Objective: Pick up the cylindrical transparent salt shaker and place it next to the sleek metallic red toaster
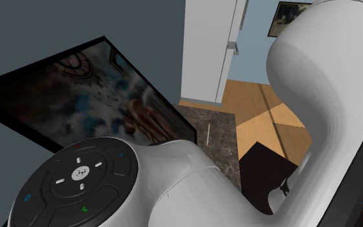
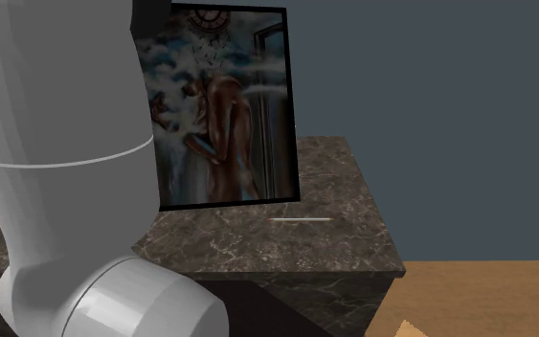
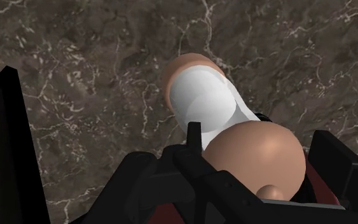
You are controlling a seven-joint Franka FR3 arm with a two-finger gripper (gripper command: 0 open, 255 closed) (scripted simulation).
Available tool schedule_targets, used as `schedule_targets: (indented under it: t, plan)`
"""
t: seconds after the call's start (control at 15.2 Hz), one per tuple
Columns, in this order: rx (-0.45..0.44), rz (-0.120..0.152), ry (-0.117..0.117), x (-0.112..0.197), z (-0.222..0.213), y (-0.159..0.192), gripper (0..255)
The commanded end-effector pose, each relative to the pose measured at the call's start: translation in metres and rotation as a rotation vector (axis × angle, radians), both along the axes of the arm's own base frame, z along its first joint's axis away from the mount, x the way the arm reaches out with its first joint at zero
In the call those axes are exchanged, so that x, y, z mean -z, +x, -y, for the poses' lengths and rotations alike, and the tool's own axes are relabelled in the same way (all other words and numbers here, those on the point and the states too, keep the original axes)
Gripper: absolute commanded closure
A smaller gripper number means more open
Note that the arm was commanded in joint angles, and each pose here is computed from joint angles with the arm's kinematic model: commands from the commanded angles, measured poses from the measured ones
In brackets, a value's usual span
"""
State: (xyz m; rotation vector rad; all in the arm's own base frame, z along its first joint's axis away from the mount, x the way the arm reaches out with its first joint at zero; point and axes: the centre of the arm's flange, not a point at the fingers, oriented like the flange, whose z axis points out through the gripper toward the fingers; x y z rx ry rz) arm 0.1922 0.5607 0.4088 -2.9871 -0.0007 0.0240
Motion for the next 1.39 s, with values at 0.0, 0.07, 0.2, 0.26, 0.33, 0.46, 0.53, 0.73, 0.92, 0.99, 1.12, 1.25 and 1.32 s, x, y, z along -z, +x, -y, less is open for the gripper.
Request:
schedule_targets:
  t: [0.0,0.07,0.2,0.26,0.33,0.46,0.53,0.73,0.92,0.99,1.12,1.25,1.32]
  plan:
    - [0.0,0.0,0.0,0.0,0.0,0.0,255]
    - [0.0,0.0,0.0,0.0,0.0,0.0,255]
    - [0.0,0.0,0.0,0.0,0.0,0.0,0]
    - [0.0,0.0,0.0,0.0,0.0,0.0,0]
    - [0.0,0.0,0.0,0.0,0.0,0.0,0]
    - [0.0,0.0,0.0,0.0,0.0,0.0,0]
    - [0.0,0.0,0.0,0.0,0.0,0.0,0]
    - [0.0,0.0,0.0,-0.039,0.006,0.001,0]
    - [0.0,0.0,0.0,-0.049,0.008,0.001,0]
    - [0.0,0.0,0.0,-0.049,0.008,0.001,0]
    - [0.0,0.0,0.0,-0.049,0.008,0.001,0]
    - [0.0,0.0,0.0,-0.049,0.008,0.001,0]
    - [0.0,0.0,0.0,-0.049,0.008,0.001,0]
